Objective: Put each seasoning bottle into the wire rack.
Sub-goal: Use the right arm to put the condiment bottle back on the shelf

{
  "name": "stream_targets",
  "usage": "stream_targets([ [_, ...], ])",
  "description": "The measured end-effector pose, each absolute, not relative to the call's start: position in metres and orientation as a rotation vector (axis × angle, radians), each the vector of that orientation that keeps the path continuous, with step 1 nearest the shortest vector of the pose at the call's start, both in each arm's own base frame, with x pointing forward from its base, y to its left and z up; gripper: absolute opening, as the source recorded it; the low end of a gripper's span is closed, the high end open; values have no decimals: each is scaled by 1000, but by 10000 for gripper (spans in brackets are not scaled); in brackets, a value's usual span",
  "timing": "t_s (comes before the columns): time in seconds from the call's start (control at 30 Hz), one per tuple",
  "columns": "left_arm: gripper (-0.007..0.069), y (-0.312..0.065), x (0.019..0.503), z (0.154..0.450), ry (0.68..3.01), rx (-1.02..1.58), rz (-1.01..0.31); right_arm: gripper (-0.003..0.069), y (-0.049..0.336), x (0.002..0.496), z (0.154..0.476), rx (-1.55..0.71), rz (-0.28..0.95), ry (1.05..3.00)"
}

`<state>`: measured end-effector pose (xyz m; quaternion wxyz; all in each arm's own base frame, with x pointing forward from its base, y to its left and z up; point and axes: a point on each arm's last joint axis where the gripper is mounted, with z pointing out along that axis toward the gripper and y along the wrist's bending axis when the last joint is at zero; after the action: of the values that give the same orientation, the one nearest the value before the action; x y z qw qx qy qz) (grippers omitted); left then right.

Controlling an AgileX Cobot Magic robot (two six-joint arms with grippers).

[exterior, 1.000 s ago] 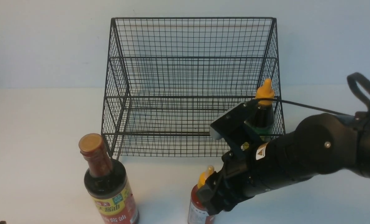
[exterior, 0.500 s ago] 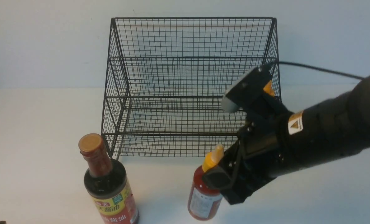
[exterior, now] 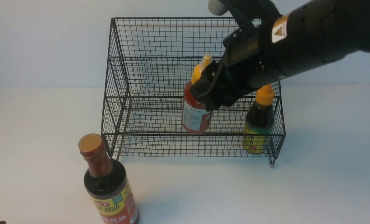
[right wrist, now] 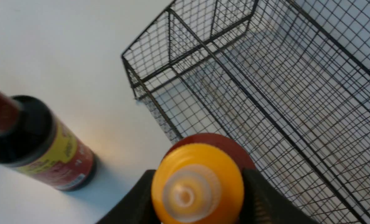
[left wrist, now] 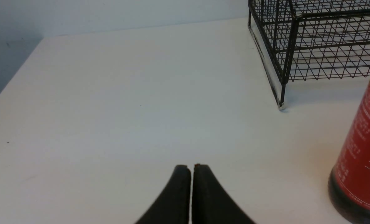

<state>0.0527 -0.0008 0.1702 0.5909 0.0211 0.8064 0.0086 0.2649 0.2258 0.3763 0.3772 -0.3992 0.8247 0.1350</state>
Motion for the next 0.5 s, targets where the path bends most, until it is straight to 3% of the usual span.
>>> stream_targets([
  [0.27, -5, -1, 53, 170, 1876, 49, 20, 301, 235, 301, 348, -887, 184, 2204],
  [0.5, -5, -1, 53, 170, 1876, 49, 20, 301, 231, 325, 326, -662, 216, 2320],
])
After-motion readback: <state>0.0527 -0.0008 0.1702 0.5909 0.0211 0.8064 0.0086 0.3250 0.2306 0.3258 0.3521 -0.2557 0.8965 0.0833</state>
